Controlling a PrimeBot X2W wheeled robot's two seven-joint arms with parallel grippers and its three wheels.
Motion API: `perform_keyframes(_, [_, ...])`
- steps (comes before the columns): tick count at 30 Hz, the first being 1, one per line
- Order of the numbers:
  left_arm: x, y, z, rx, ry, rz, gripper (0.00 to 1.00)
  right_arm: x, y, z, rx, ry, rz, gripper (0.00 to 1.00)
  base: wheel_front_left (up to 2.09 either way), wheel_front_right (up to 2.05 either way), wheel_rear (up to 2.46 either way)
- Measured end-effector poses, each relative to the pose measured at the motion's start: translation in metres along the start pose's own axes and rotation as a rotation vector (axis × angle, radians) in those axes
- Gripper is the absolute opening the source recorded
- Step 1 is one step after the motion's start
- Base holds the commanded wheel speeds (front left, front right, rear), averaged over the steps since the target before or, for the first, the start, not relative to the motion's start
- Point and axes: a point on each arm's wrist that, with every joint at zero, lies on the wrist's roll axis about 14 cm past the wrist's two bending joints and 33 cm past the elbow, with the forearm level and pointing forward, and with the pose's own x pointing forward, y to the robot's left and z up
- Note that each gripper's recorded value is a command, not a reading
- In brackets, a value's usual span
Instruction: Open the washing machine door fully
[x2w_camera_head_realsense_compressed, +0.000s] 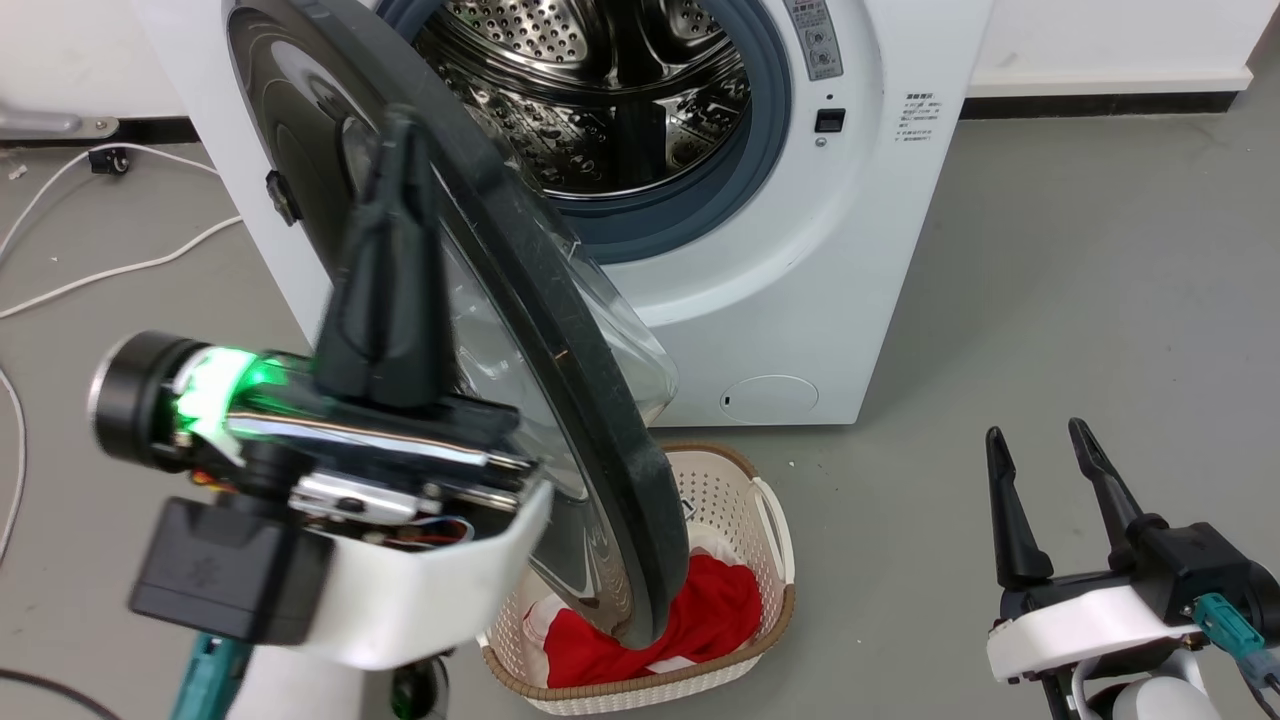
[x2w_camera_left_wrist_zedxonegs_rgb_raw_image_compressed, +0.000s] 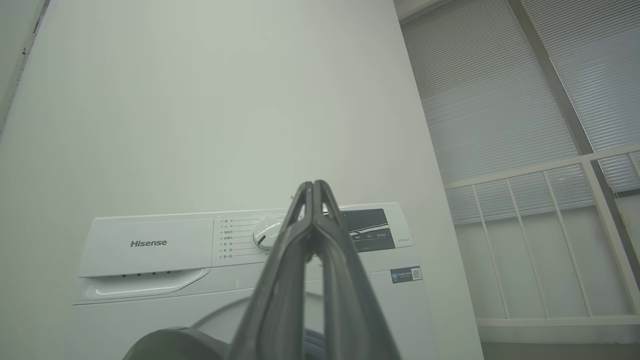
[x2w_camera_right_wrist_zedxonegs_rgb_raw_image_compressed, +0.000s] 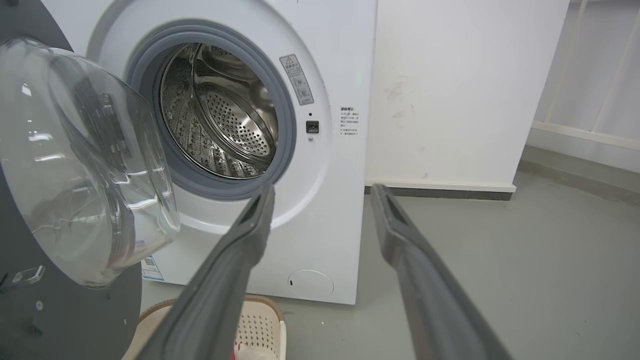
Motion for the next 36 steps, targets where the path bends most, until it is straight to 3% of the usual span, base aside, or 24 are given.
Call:
perform_keyframes(8, [-0.023,-0.061,-0.033,-0.172,0.199,-0.157,0.00,-0.001,0.001,0.000,0.007,0.002,0.001,1.00,0.00,0.00,0.00])
perform_keyframes(20, [-0.121,-0.131,-0.102,-0.349,0.681,-0.306,0.00,0.000,0.003,-0.003,0.014,0.015,0.007,1.00,0.00,0.00,0.00])
perform_keyframes(27, [-0.167,-0.147,-0.127,-0.390,0.856,-0.330,0.00,0.001,0.008,-0.009,0.026,0.031,0.019,1.00,0.00,0.00,0.00])
perform_keyframes(36, [-0.171,-0.135,-0.150,-0.350,0.865,-0.272,0.00,0.000,0.007,-0.016,0.033,0.052,0.014,1.00,0.00,0.00,0.00])
